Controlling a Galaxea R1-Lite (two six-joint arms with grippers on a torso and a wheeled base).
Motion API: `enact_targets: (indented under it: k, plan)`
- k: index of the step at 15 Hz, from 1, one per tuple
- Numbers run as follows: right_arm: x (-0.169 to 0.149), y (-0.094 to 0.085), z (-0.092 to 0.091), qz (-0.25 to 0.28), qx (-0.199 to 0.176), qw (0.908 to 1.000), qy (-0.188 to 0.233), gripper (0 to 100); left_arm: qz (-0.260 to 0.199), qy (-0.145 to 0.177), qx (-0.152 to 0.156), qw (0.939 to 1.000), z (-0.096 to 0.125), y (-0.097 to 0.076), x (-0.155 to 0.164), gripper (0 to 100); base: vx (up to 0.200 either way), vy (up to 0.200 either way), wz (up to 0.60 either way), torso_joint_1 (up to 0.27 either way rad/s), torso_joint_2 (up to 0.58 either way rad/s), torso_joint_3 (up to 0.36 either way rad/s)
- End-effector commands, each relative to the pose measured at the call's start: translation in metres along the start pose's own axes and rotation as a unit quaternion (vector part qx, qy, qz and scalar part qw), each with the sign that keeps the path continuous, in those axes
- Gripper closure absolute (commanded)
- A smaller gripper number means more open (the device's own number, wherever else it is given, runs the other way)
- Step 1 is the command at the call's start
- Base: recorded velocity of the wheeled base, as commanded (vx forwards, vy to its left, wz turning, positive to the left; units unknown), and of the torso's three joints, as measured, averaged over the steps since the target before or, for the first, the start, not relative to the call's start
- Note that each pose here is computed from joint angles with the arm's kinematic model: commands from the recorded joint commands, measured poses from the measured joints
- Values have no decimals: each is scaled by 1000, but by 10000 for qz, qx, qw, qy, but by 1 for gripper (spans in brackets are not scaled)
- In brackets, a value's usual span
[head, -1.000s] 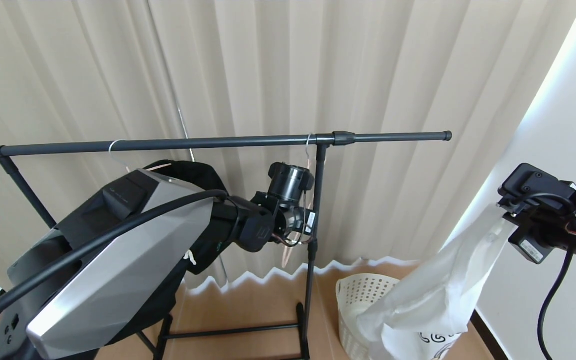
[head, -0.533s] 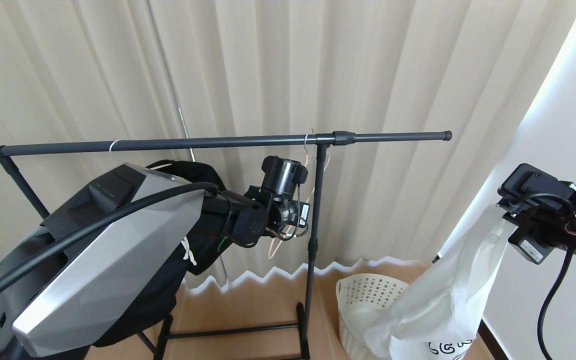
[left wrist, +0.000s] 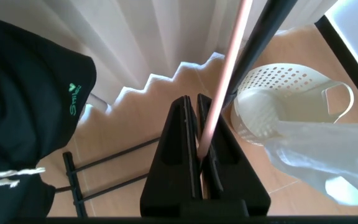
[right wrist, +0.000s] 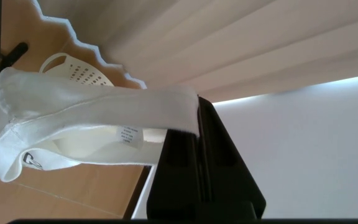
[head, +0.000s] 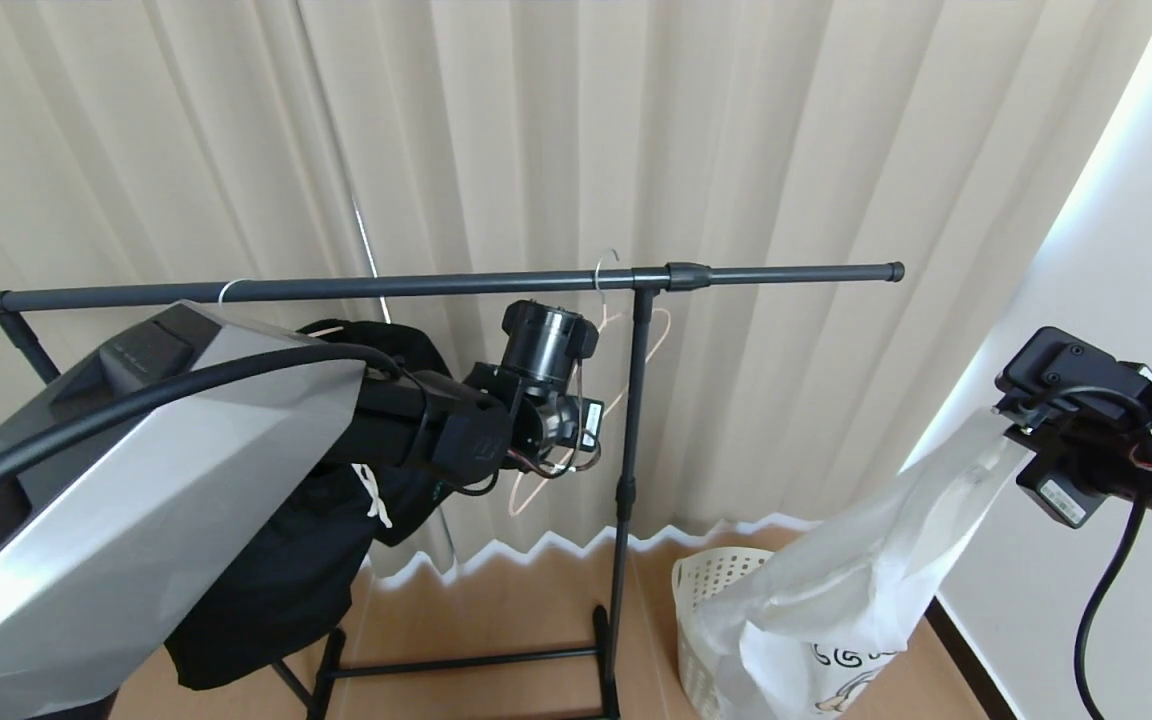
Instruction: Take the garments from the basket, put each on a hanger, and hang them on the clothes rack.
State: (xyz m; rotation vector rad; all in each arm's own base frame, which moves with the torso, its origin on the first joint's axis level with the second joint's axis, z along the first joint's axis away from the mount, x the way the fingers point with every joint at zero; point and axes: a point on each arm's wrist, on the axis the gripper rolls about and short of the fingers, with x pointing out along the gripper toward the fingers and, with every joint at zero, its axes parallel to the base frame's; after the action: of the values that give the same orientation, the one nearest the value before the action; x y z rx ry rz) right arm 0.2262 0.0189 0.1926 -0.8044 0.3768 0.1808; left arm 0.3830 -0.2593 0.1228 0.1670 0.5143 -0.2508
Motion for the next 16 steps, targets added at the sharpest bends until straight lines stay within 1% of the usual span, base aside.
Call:
enact_targets:
  k: [1,4,7,10,11,12,13,14,15,16]
  plan:
    - [0,0,0,3,-3,10000,-8,100,-20,-128,-38,9999,8,5,-19,100,0,0,0,0,0,0]
    - [-1,0,0,-8,-2,10000,-19,100,-26,-281,-75,9996,6,8,-27,100,0,0,0,0,0,0]
    - [-1,0,0,-8,-2,10000,-19,100,-16,-172,-38,9998,0,12,-36,100,0,0,0,0,0,0]
    - [-1,-1,1,-13,7,10000,-24,100,-6,-57,-6,10000,-8,19,-55,100,0,0,0,0,0,0]
    - [-1,-1,1,-13,7,10000,-24,100,-7,-64,-8,10000,-10,23,-65,100,0,0,0,0,0,0]
    - [-1,0,2,6,25,10000,-45,100,-25,-195,-26,9998,-15,28,-80,100,0,0,0,0,0,0]
    - [-1,2,3,25,41,10000,-65,100,-38,-267,-28,9996,-18,31,-88,100,0,0,0,0,0,0]
    - [-3,5,7,84,77,9998,-157,100,-44,-361,1,9993,-28,38,-105,100,0,0,0,0,0,0]
    - [-3,5,8,99,89,9997,-183,100,-46,-374,-7,9993,-31,40,-110,100,0,0,0,0,0,0]
    - [-6,9,14,168,224,9991,-330,100,-51,-345,11,9994,-50,50,-133,100,0,0,0,0,0,0]
